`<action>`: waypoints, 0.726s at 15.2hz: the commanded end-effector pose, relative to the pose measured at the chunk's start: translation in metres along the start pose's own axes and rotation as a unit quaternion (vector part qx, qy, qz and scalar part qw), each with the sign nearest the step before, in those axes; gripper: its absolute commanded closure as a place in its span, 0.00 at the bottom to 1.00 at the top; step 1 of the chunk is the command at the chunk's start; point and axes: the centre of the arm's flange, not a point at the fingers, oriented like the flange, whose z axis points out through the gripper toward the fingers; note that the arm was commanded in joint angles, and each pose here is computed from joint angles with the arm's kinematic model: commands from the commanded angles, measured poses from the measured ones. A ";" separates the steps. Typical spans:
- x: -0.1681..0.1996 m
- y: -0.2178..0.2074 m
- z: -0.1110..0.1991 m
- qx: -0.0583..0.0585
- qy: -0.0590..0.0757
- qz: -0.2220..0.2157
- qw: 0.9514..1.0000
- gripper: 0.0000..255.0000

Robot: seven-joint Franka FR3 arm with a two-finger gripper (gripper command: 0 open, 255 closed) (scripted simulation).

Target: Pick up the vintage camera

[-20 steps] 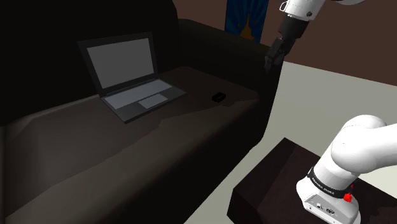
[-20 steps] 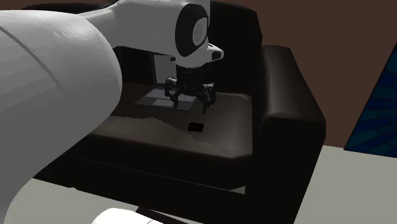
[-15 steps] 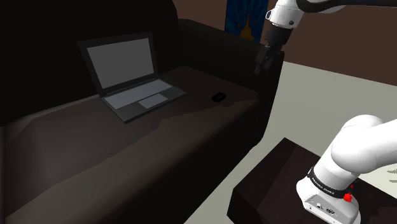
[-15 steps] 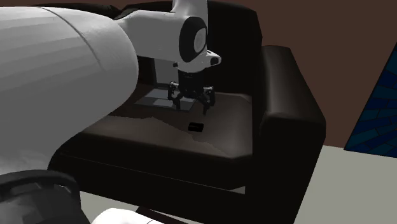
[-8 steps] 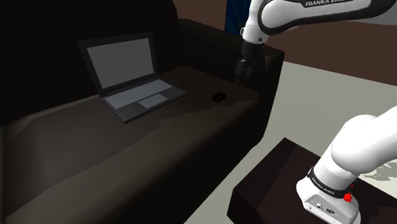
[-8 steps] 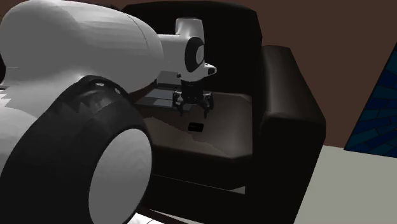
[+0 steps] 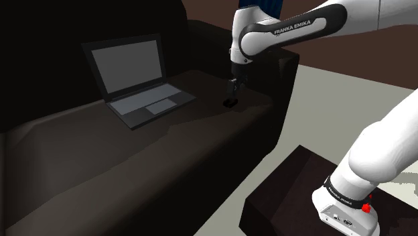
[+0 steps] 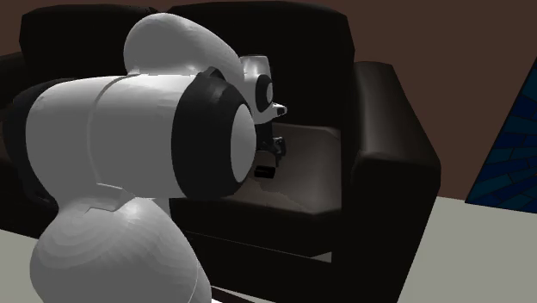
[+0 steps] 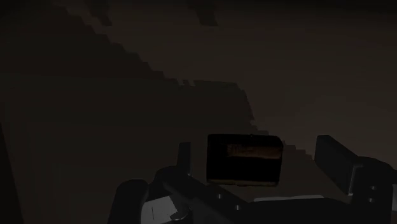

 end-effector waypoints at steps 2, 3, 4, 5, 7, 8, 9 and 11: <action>0.008 -0.003 0.016 -0.003 -0.003 -0.003 1.000 0.00; 0.008 -0.003 0.021 -0.003 -0.003 -0.003 1.000 0.00; 0.008 -0.003 0.026 -0.003 -0.003 -0.003 1.000 0.00; 0.007 -0.004 0.032 -0.003 -0.003 -0.003 1.000 0.00; 0.007 -0.004 0.045 -0.003 -0.003 -0.003 1.000 0.00; 0.007 -0.004 0.045 -0.003 -0.003 -0.003 1.000 0.00; 0.007 -0.004 0.045 -0.003 -0.003 -0.003 1.000 0.00; 0.007 -0.004 0.045 -0.003 -0.003 -0.003 1.000 1.00</action>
